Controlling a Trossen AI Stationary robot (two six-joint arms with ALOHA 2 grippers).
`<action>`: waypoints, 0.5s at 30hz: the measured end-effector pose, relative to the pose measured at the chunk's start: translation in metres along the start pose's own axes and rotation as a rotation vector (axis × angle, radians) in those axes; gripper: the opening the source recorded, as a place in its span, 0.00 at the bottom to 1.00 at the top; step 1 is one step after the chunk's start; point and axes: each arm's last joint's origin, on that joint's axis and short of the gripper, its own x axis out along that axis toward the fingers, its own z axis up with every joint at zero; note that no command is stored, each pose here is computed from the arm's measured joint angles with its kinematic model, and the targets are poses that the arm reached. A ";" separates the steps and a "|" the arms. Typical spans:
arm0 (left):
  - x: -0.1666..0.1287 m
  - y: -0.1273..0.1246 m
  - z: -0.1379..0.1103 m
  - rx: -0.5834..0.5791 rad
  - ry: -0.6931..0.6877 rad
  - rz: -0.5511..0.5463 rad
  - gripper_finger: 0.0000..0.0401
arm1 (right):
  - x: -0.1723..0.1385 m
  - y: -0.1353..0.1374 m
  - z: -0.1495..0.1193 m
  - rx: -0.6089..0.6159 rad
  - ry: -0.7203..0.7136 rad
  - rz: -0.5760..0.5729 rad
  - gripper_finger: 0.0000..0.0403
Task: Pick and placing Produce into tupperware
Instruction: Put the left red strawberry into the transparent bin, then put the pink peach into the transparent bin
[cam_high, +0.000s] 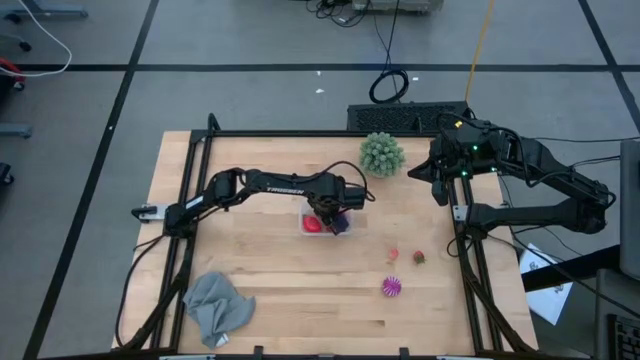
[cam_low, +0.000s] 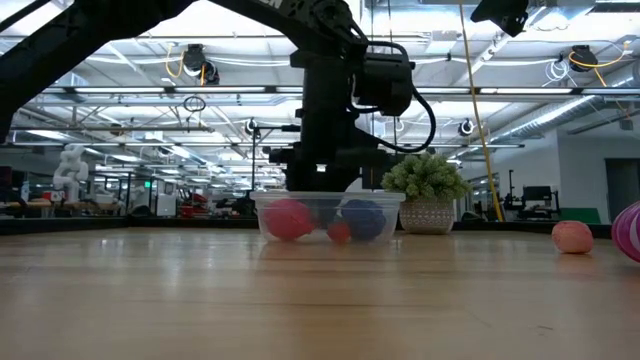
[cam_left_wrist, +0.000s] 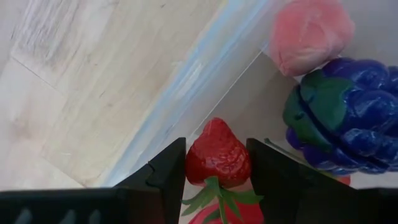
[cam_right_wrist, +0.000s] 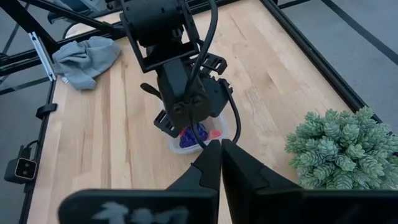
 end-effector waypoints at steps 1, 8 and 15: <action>0.000 0.000 0.000 0.000 0.000 0.000 0.40 | 0.000 0.000 0.000 0.000 0.000 0.000 0.01; 0.000 0.001 -0.001 0.005 0.008 0.006 0.42 | 0.000 0.000 0.000 0.000 0.000 0.000 0.01; 0.000 0.002 -0.001 0.001 0.002 0.039 0.58 | 0.000 0.000 0.000 0.000 0.000 0.000 0.01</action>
